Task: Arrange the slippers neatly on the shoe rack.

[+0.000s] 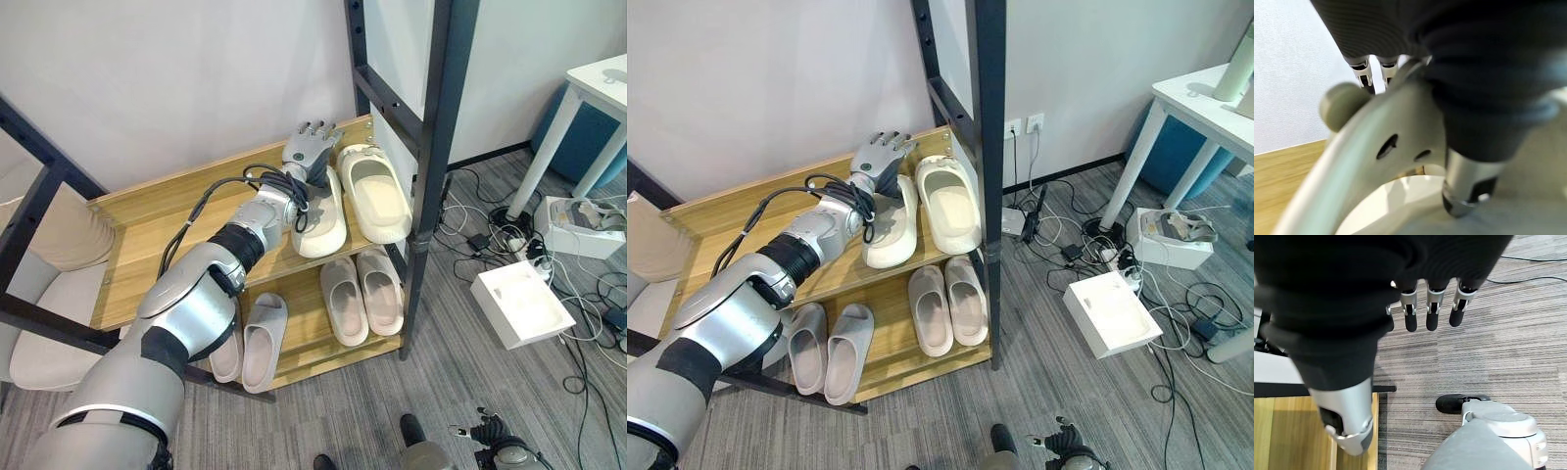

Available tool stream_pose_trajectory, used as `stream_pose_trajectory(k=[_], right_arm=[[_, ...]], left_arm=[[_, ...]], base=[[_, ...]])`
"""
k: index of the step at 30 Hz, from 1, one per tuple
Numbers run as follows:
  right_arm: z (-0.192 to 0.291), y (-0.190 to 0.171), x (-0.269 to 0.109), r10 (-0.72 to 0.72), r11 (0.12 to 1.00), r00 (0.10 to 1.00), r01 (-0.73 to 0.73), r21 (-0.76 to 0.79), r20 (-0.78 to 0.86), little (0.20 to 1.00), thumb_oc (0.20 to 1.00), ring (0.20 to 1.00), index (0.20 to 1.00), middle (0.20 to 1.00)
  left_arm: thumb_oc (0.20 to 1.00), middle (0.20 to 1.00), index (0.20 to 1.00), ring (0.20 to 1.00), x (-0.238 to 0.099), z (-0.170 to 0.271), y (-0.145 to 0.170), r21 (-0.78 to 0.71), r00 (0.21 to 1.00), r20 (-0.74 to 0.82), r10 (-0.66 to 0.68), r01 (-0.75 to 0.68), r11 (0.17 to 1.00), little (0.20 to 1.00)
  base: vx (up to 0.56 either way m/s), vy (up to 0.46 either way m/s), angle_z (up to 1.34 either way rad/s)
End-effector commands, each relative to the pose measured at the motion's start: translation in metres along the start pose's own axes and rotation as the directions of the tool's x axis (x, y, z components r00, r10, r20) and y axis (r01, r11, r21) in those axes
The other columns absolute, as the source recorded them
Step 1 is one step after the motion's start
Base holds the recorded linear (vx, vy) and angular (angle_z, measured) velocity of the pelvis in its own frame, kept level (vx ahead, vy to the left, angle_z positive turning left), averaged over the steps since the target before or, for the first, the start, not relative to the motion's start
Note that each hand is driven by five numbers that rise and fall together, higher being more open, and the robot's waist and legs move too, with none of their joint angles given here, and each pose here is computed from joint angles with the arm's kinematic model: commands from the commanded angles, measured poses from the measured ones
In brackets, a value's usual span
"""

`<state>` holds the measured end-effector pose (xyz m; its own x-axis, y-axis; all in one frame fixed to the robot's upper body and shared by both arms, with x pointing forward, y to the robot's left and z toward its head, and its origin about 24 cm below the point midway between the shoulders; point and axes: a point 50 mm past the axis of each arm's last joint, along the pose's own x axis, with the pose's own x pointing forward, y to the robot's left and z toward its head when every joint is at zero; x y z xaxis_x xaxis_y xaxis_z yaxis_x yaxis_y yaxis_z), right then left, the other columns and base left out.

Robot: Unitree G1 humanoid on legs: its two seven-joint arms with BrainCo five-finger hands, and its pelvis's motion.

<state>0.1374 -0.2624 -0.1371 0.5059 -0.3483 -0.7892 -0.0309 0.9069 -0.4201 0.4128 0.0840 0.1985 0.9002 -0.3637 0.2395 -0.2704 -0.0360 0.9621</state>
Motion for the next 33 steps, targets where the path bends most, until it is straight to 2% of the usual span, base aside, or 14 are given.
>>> stream_pose_trajectory(k=[1, 6, 13, 18, 29, 33], right_arm=[[0.013, 0.009, 0.002, 0.026, 0.999, 0.999, -0.027, 0.032, 0.018, 1.0, 1.0, 1.0, 1.0, 1.0], [0.01, 0.013, 0.002, 0.044, 0.998, 0.999, -0.044, 0.034, 0.007, 1.0, 1.0, 1.0, 1.0, 1.0], [0.008, 0.017, 0.0, 0.061, 0.997, 0.998, -0.061, 0.038, 0.001, 1.0, 1.0, 1.0, 1.0, 1.0], [0.012, 0.019, 0.001, 0.068, 0.997, 0.998, -0.068, 0.037, 0.014, 1.0, 1.0, 1.0, 1.0, 1.0], [0.014, 0.02, 0.0, 0.074, 0.996, 0.997, -0.075, 0.043, 0.022, 1.0, 1.0, 1.0, 1.0, 1.0], [0.015, 0.02, 0.0, 0.077, 0.995, 0.997, -0.078, 0.056, 0.025, 1.0, 1.0, 1.0, 1.0, 1.0]], left_arm=[[1.0, 1.0, 1.0, 1.0, 0.013, -0.021, 0.035, 0.07, 0.995, -0.077, 0.064, -0.059, 0.996, 1.0], [1.0, 1.0, 1.0, 1.0, 0.011, -0.026, 0.027, 0.084, 0.995, -0.098, 0.024, -0.016, 0.996, 1.0], [1.0, 1.0, 1.0, 1.0, 0.011, -0.023, 0.03, 0.038, 0.994, -0.104, 0.042, -0.038, 0.999, 1.0], [1.0, 1.0, 1.0, 1.0, 0.011, -0.017, 0.033, 0.062, 0.997, -0.057, 0.055, -0.052, 0.997, 1.0], [1.0, 1.0, 1.0, 1.0, -0.003, -0.043, 0.055, 0.057, 0.987, -0.056, 0.151, -0.148, 0.987, 1.0], [1.0, 1.0, 1.0, 1.0, -0.016, -0.053, 0.066, 0.005, 0.974, -0.055, 0.219, -0.219, 0.976, 1.0]], base=[[-0.02, 0.006, 0.07], [-0.01, 0.009, 0.07], [0.0, -0.001, 0.04], [0.0, 0.0, 0.0], [0.0, -0.002, 0.01], [-0.01, -0.011, 0.1]])
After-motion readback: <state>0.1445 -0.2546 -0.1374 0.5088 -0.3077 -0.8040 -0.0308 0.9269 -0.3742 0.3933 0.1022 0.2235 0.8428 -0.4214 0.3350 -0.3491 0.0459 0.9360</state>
